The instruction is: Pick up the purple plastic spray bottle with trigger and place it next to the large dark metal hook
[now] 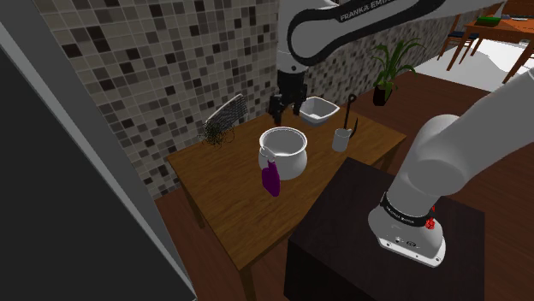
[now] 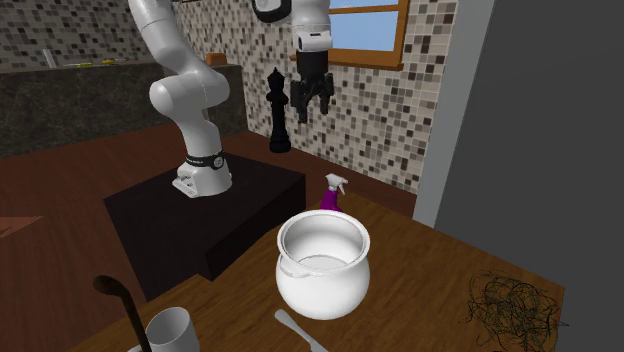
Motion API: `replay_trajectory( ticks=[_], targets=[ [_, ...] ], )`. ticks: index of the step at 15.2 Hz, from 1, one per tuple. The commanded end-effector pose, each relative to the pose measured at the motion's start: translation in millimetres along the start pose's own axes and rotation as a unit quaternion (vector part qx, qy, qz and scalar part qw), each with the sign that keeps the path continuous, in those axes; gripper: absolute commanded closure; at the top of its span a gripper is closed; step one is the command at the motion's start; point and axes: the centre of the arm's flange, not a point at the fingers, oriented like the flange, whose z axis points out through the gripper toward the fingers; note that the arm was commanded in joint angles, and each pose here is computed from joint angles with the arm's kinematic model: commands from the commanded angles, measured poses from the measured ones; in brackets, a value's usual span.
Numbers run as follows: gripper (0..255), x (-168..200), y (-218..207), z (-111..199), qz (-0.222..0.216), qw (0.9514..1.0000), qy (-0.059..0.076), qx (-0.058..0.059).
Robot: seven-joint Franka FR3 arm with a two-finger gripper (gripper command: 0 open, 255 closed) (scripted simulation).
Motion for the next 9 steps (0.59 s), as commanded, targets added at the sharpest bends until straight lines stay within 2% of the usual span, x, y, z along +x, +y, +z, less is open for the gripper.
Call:
replay_trajectory(
  ticks=[1, 9],
  targets=[
    [0, 12, -1, 26, 0.003, 1.0, -0.001, 0.001],
    [0, 64, -7, 119, 0.014, 0.9999, -0.008, 0.002]
  ],
)
